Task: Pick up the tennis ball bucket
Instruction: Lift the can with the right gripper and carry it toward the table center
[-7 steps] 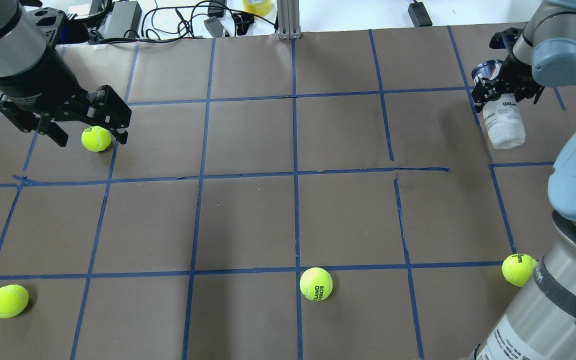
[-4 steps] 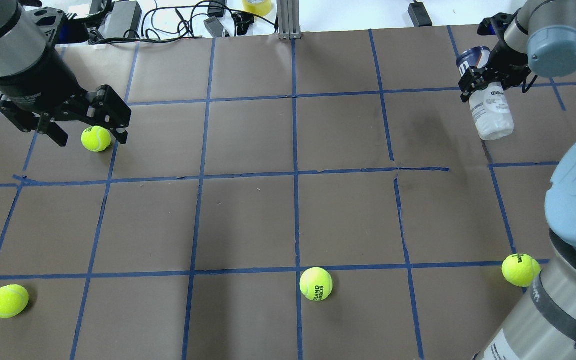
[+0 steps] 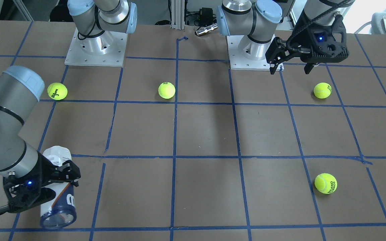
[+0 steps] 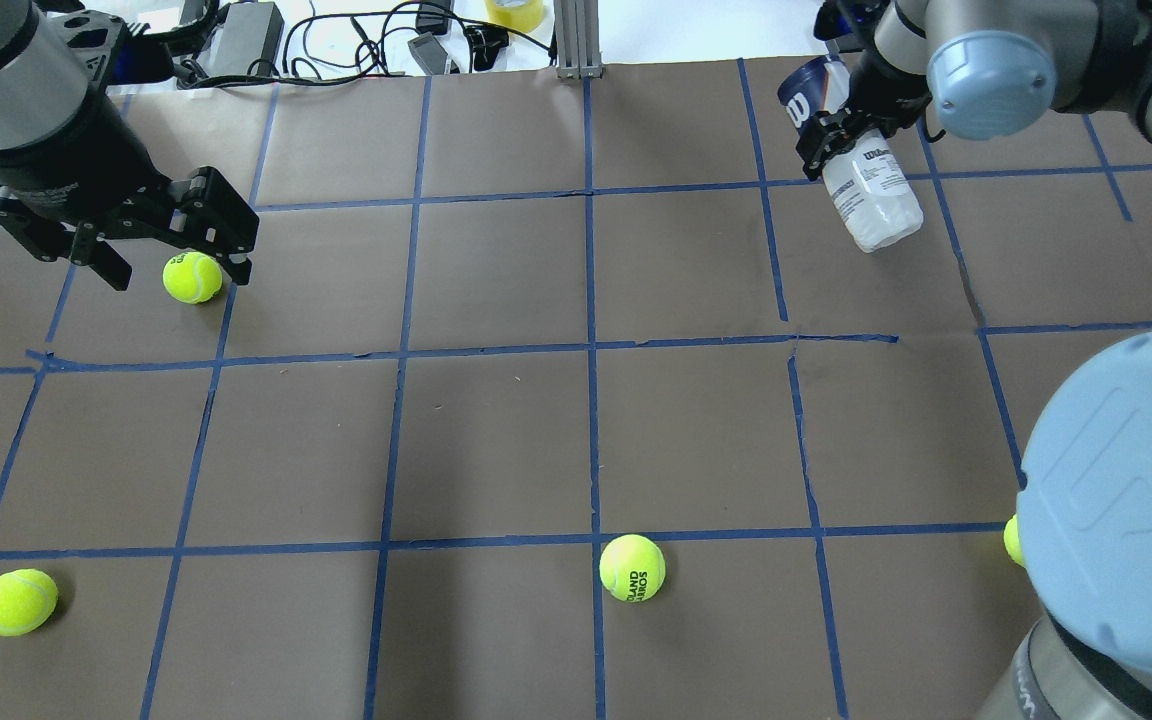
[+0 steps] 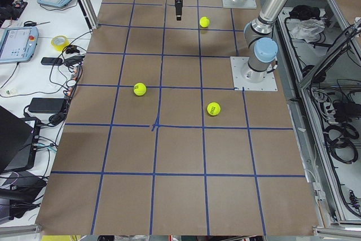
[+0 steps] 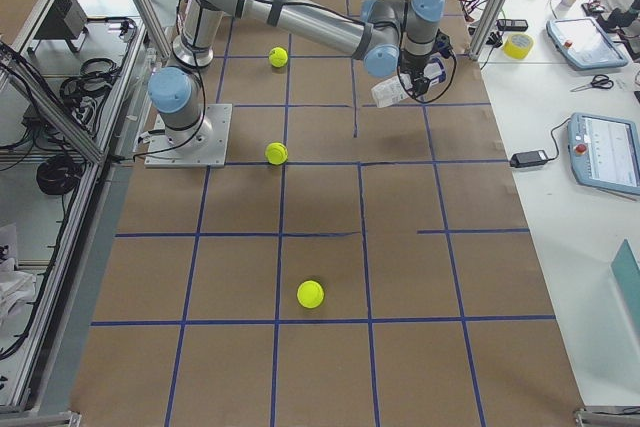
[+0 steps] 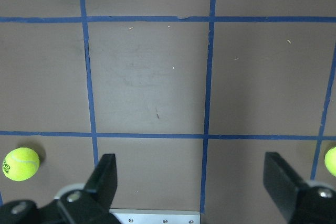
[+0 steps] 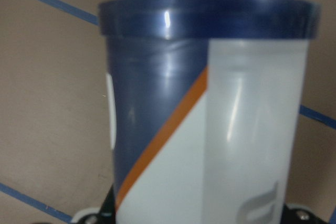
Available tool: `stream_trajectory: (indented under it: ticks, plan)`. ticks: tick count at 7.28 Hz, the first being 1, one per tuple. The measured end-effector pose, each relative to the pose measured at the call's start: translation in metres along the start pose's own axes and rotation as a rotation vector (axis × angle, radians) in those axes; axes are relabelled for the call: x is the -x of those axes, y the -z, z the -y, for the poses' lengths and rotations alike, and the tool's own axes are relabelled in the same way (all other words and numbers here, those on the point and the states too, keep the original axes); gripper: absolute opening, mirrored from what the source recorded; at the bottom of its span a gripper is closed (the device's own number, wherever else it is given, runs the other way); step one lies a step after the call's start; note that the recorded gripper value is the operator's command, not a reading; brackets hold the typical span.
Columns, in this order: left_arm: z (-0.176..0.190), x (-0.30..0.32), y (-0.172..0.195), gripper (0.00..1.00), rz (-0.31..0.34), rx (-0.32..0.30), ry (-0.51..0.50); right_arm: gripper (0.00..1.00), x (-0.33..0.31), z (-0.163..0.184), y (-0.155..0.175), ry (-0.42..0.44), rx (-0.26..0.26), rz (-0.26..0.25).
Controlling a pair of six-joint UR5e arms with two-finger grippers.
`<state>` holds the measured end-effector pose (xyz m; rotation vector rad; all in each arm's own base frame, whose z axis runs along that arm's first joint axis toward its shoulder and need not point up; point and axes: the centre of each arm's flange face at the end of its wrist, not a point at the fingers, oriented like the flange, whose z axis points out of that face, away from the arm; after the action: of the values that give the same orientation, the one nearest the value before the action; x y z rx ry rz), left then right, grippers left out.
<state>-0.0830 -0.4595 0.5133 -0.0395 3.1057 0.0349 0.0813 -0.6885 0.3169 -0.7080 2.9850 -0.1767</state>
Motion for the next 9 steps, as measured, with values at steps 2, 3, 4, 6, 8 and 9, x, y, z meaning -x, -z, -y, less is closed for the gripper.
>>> stream_trajectory:
  ticks: [2, 3, 4, 6, 8, 9]
  plan:
    - [0.006, 0.014, 0.002, 1.00, -0.001, -0.019, 0.027, 0.82, 0.048, 0.018, -0.002, 0.186, -0.027, -0.002]
    - [0.011, 0.032, 0.002, 1.00, -0.006, -0.032, 0.042, 0.83, 0.083, 0.029, -0.004, 0.289, -0.043, -0.010]
    - [0.014, 0.052, 0.001, 1.00, -0.008, -0.039, 0.027, 0.84, 0.123, 0.039, -0.009, 0.380, -0.047, -0.018]
    - [0.019, 0.079, 0.000, 1.00, -0.004, -0.051, 0.019, 0.92, 0.185, 0.052, -0.025, 0.569, -0.062, -0.042]
    - [0.025, 0.101, -0.002, 1.00, 0.000, -0.075, 0.047, 0.85, 0.238, 0.064, -0.044, 0.799, -0.114, -0.091]
    - [0.025, 0.106, -0.002, 1.00, 0.002, -0.079, 0.049, 0.87, 0.269, 0.065, -0.059, 0.879, -0.127, -0.114]
